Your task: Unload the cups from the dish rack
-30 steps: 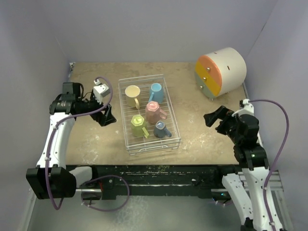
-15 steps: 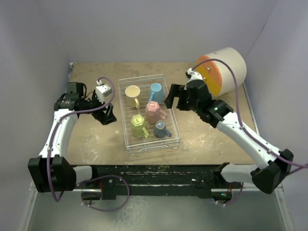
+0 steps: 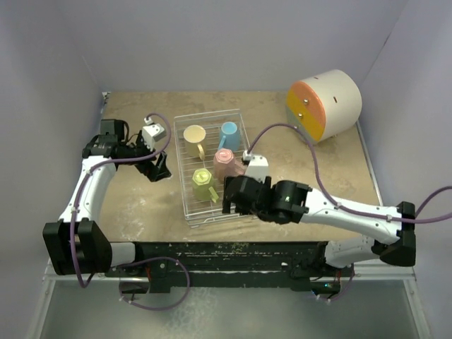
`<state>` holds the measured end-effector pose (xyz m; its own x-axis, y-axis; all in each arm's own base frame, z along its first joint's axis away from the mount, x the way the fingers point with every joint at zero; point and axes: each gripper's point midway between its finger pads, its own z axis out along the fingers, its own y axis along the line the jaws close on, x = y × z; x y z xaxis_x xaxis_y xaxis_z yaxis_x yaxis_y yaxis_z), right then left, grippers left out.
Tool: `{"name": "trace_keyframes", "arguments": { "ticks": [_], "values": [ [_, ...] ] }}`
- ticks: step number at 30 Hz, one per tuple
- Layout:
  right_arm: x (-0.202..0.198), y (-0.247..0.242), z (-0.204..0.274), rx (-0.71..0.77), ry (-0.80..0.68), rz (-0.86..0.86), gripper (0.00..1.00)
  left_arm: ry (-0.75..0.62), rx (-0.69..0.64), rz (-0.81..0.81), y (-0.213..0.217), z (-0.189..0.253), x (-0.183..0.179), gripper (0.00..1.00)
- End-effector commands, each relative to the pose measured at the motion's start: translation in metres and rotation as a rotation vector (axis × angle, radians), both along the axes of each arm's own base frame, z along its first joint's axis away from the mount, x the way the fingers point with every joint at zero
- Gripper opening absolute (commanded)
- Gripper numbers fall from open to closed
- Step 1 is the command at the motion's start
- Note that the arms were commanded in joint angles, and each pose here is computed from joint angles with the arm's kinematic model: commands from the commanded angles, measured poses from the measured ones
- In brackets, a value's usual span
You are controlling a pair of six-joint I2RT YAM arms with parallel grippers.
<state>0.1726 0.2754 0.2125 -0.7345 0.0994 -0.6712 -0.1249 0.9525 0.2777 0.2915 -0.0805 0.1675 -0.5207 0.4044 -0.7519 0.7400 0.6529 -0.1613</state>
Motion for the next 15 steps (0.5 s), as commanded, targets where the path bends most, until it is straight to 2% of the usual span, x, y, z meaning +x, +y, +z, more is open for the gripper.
{"name": "trace_keyframes", "arguments": {
  "ticks": [1, 11, 15],
  "values": [
    [-0.037, -0.014, -0.021, -0.062, 0.076, -0.141, 0.87, -0.089, 0.012, -0.065, -0.003, 0.016, 0.006, 0.99],
    [-0.066, -0.003, -0.036, 0.009, 0.192, -0.185, 0.83, -0.104, 0.016, -0.086, -0.004, 0.019, 0.001, 0.99],
    [-0.052, 0.008, -0.033, 0.086, 0.166, -0.232, 0.81, -0.107, 0.018, -0.092, -0.004, 0.018, -0.002, 0.99]
  ]
}}
